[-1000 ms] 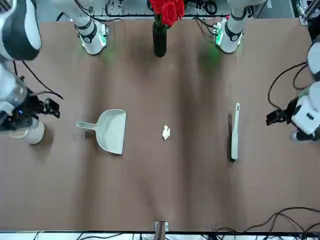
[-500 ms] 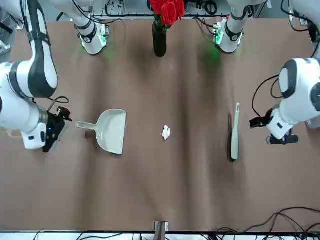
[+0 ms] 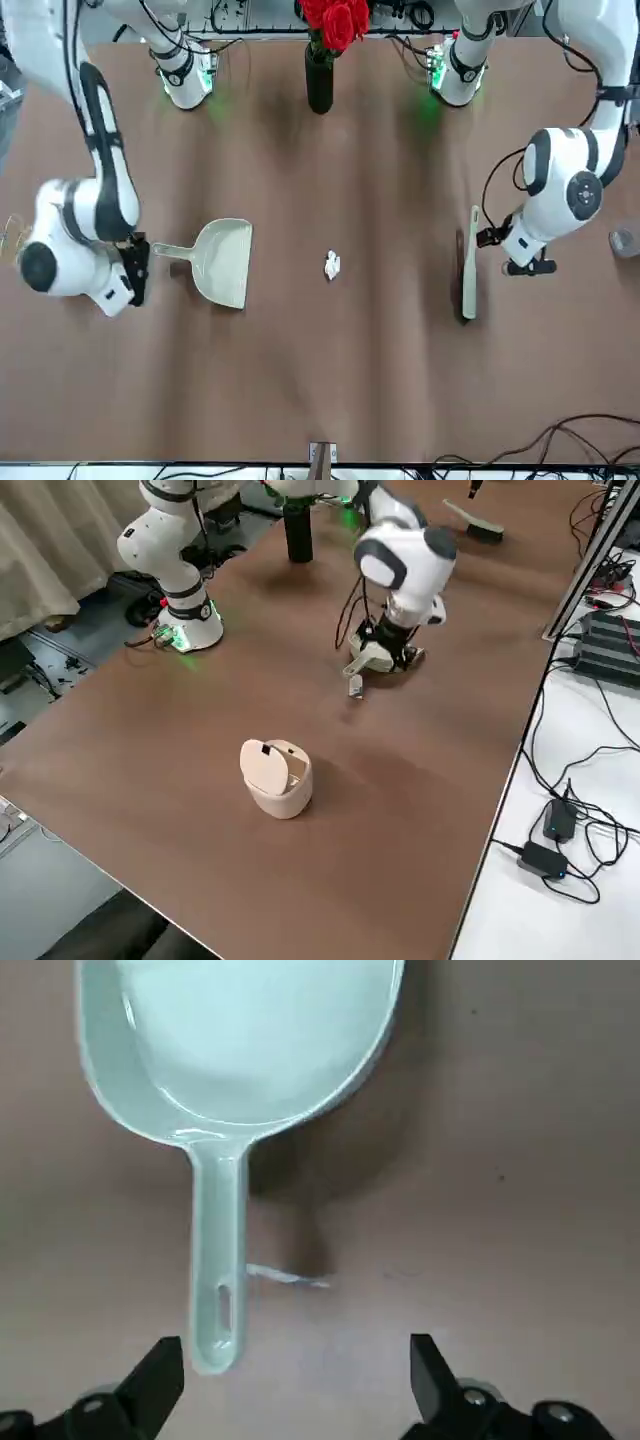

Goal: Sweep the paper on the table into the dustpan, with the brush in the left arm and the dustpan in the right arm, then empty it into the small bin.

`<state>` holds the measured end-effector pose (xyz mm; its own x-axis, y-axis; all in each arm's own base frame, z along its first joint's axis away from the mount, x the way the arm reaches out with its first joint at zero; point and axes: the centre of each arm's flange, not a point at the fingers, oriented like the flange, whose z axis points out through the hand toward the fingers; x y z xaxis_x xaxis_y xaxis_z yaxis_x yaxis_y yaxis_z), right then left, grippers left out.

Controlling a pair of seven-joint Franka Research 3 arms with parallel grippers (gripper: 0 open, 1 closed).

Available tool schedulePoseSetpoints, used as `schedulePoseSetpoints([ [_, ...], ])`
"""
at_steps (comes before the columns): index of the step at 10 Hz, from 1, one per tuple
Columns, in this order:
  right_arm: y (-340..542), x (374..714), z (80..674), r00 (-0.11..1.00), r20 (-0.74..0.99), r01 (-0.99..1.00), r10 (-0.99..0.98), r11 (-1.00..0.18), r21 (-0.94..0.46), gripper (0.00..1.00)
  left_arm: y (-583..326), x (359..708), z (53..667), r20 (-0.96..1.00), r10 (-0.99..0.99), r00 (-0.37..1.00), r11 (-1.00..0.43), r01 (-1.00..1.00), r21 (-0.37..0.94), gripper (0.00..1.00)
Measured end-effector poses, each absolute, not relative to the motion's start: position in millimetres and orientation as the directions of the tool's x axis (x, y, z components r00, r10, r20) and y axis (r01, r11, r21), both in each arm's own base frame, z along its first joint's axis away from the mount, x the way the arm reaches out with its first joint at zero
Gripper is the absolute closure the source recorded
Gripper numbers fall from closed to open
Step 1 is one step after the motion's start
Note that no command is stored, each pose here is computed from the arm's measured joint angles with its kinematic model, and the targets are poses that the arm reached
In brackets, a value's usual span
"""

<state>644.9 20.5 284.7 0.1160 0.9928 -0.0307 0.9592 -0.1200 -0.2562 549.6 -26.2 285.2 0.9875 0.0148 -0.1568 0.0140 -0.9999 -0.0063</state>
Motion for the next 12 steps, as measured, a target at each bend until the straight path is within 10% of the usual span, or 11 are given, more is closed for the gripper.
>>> schedulePoseSetpoints([
  [10,17.8,600.6,228.8,0.085,-0.033,0.928,0.996,-0.092,-0.36,0.01,-42.9,502.8,234.5,-0.262,-0.027,0.965,-0.999,-0.039,-0.038,0.32],
  [12,25.3,593.6,232.2,0.074,-0.03,0.928,0.997,-0.08,-0.365,0.05,-42.4,502.7,232.5,-0.264,-0.027,0.964,-0.999,-0.038,-0.038,0.52],
])
